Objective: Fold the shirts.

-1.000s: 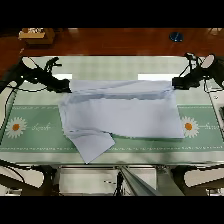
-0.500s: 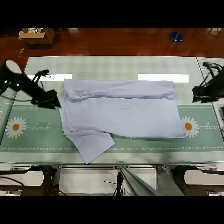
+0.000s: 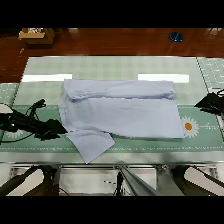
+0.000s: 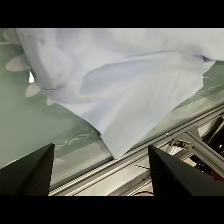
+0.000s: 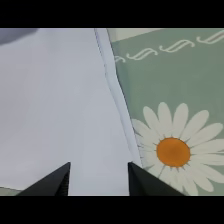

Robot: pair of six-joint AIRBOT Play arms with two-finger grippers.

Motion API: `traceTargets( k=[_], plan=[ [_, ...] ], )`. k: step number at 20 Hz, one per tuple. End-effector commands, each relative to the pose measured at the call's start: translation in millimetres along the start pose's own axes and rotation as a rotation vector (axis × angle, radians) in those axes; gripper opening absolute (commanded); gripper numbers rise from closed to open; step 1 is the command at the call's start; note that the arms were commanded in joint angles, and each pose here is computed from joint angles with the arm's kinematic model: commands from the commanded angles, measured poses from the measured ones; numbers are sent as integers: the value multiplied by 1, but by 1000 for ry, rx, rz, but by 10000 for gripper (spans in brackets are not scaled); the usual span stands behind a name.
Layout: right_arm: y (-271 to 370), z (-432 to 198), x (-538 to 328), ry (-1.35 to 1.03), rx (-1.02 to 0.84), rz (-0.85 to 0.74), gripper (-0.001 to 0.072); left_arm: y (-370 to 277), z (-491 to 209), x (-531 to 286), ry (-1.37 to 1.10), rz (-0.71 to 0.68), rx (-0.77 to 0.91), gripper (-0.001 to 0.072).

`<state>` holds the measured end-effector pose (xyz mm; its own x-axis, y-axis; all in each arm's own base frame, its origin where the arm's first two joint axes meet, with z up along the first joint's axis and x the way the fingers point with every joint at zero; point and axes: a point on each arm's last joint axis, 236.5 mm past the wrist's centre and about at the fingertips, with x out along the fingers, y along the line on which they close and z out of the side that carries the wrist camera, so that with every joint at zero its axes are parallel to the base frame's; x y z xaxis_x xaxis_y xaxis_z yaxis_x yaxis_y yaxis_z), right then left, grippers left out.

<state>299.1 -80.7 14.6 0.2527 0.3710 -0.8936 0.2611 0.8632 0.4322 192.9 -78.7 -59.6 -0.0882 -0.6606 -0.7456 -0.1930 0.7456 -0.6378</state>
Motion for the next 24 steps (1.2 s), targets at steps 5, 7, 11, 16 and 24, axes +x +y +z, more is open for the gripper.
traceTargets(
  k=[5, 7, 11, 16, 24],
  plan=[
    [18, 7, -5, -70, 14, 105, 438, 0, -7, 14, 2, -57, -39, 691],
    [16, 7, -5, -68, 9, 96, 438, 4, -10, 20, 9, -58, -56, 689],
    [16, 3, -5, -52, 8, 92, 438, 11, -11, 39, -7, -25, -58, 680],
    [20, -7, -5, -8, 10, 111, 438, -16, 28, 57, -154, -36, -7, 410],
    [-13, -33, -10, 76, 49, -51, 441, -24, 11, 63, -82, -43, 26, 17]
  ],
)
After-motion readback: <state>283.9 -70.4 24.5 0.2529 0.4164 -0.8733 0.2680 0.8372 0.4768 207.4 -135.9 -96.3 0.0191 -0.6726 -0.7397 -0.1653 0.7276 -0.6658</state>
